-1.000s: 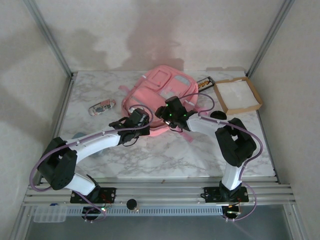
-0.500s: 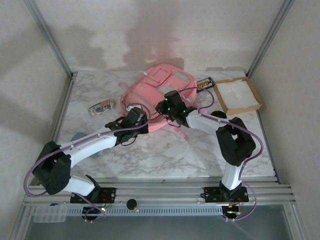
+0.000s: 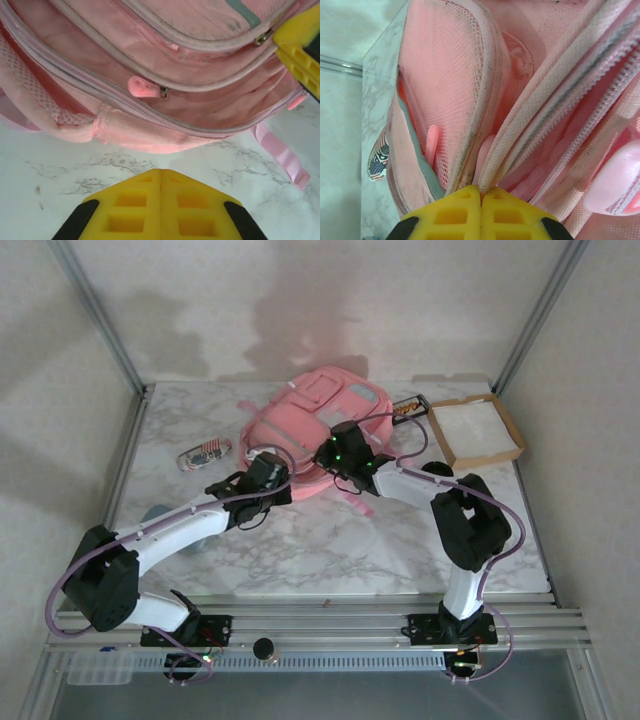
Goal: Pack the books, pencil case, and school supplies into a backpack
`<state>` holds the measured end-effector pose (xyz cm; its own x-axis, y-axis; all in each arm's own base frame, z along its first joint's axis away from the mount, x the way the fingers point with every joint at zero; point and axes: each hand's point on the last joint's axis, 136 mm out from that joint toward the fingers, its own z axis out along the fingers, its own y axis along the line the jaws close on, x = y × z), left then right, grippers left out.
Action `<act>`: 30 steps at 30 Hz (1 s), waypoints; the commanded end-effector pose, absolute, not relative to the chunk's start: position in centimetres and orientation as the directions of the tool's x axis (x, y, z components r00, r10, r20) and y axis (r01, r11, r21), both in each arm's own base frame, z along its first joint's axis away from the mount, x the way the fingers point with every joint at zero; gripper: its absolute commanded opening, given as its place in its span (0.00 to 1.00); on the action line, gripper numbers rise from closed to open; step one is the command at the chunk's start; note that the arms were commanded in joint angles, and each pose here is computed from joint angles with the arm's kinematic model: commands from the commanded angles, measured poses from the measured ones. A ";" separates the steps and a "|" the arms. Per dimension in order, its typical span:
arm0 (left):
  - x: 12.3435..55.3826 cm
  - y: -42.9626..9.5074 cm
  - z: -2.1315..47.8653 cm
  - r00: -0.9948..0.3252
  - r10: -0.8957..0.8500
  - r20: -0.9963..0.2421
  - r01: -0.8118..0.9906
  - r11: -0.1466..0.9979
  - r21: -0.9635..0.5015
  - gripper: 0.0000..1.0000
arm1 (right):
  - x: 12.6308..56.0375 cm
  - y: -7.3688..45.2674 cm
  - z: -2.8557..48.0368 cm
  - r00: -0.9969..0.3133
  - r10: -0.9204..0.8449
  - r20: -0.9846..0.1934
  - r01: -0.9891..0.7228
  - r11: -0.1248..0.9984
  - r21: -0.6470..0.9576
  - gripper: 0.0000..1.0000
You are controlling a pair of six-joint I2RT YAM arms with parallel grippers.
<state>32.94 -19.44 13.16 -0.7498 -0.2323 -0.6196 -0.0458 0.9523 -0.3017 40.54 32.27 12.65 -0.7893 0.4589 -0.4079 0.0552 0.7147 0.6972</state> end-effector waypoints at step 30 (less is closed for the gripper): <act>38.8 -24.9 16.4 -0.731 -0.234 -0.641 0.057 0.915 -0.399 0.43 | 43.8 26.7 23.3 -0.743 0.574 -0.344 -0.028 0.486 0.873 0.00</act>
<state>37.53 -25.08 15.65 -0.7569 -0.1677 -0.6316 0.1128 0.9185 -0.3791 42.52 27.23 17.99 -0.8025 0.5307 -0.2729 0.0793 0.5482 0.8326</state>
